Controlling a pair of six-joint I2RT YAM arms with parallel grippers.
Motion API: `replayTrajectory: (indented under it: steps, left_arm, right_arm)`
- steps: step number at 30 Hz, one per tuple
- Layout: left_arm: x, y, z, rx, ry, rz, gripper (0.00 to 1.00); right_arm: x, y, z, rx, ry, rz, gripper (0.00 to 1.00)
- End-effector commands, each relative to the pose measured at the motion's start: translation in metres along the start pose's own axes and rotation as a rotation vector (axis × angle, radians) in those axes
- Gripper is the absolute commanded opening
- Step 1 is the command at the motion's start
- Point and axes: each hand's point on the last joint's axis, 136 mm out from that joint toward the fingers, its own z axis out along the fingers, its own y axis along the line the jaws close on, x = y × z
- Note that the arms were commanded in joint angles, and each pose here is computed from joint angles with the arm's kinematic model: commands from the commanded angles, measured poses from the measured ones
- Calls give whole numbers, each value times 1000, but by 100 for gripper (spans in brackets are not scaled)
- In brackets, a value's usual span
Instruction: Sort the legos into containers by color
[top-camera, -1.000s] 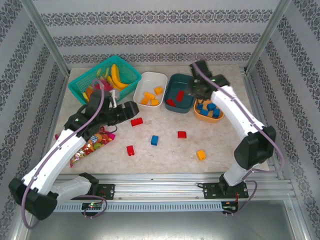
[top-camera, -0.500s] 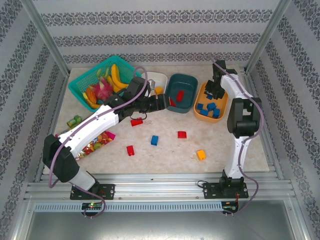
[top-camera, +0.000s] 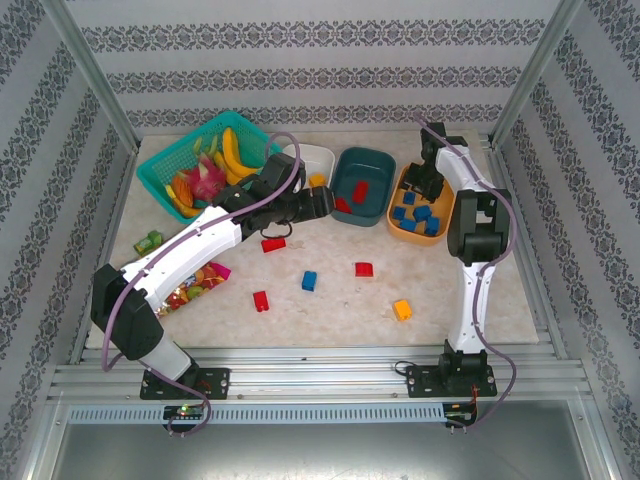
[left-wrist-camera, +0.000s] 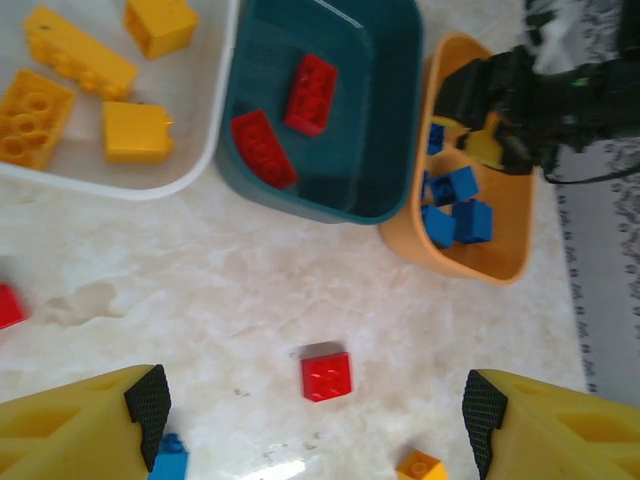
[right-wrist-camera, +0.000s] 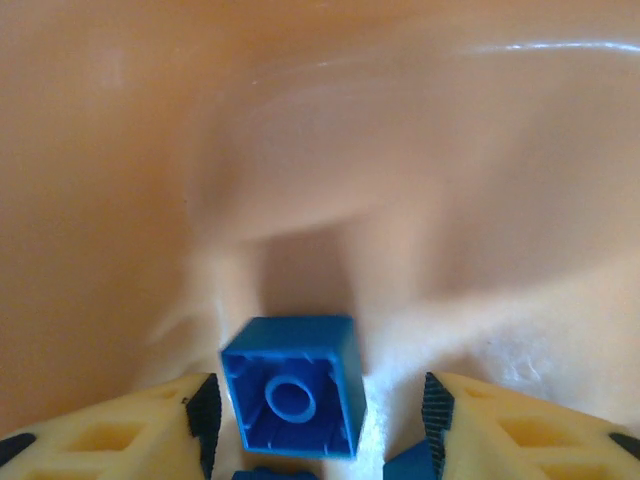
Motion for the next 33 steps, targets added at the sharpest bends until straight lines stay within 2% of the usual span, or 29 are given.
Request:
replayTrajectory:
  steps: [1,7,12,17,20,27,29,33]
  left_arm:
    - [1,20,-22,-108,-22,17,80]
    - [7,54,-42,-187,-24,-18,81]
    - [27,67,-44,-183,27,-7,80]
    - [58,28,-24,-15,149,73,79]
    - [87,8,-4,14,264,110,78]
    - [136,-24,38,1,422,0,75]
    - [152,-36,49,-5,466,-26,75]
    - [190,-59,70,-64,568,-72,75]
  right_arm:
    - [-8,13,-66,-59,-111,-3,60]
    - [9,33,-152,-146,-296,-55,60]
    - [65,52,-196,-219,-394,-146,60]
    - [142,39,-198,-217,-342,-175,60]
    - [185,24,-202,-221,-314,-186,60]
    - [278,-11,-208,-285,-176,-124,60]
    - [295,-9,-216,-351,-155,-122,61]
    - [318,15,-250,-615,-145,-182,63]
